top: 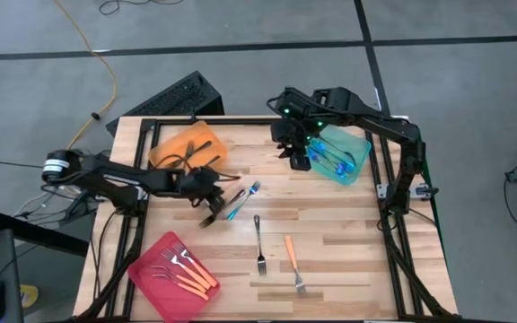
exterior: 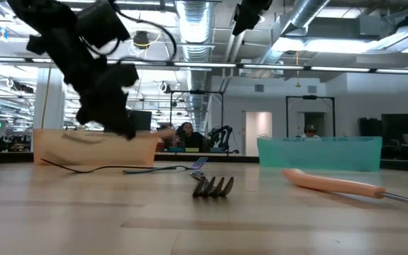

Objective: Sort silverware by color (type)
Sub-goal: Put the orange fork into the pink bin

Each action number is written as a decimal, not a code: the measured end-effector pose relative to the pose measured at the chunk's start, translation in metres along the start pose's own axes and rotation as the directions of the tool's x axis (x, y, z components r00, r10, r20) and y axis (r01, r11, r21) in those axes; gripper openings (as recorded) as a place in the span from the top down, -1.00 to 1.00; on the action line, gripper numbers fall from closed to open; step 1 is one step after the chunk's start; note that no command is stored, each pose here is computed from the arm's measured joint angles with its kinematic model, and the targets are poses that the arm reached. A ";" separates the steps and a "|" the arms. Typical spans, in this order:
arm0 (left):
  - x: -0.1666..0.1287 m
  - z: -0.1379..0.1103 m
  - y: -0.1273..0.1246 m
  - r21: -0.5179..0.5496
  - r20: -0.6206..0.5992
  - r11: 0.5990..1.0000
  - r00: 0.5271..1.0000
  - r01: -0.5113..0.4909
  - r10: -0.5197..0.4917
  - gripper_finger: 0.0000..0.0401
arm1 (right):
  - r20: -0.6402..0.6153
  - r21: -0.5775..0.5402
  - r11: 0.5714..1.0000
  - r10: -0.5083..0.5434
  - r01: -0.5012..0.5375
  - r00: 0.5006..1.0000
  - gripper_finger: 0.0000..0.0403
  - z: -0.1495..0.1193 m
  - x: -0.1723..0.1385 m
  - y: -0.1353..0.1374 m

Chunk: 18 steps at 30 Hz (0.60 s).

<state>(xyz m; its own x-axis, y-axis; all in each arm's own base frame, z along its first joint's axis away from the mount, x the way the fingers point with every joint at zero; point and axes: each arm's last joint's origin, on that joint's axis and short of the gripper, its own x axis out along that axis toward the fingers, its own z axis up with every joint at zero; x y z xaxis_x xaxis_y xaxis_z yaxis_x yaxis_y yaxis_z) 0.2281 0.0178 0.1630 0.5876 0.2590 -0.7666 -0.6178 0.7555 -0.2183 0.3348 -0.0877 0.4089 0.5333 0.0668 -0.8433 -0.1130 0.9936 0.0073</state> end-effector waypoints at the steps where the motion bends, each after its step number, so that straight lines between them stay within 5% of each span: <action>1: -0.005 0.003 0.000 -0.008 0.028 1.000 1.000 0.009 -0.009 0.91 | 0.009 -0.003 1.000 -0.005 0.005 1.000 0.22 0.000 -0.001 -0.001; 9: -0.053 0.030 0.006 -0.063 0.328 0.995 0.944 0.073 -0.048 0.91 | 0.191 -0.021 0.998 -0.055 0.061 0.980 0.22 0.009 -0.024 -0.001; 14: -0.089 0.047 0.008 -0.031 0.550 0.986 0.826 0.165 -0.121 0.91 | 0.363 -0.030 0.998 -0.046 0.061 0.931 0.22 0.024 -0.032 -0.004; 18: -0.119 0.058 0.010 0.034 0.703 0.974 0.687 0.224 -0.183 0.91 | 0.477 -0.035 0.995 -0.062 0.089 0.877 0.22 0.035 -0.036 -0.006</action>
<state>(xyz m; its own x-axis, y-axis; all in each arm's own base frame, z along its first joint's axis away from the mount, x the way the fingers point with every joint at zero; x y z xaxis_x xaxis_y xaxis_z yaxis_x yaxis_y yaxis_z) 0.1827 0.0291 0.2868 0.8842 0.4630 -0.0624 -0.4521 0.8144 -0.3638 0.3462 -0.0932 0.4581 0.8744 0.0409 -0.4835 -0.0945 0.9917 -0.0870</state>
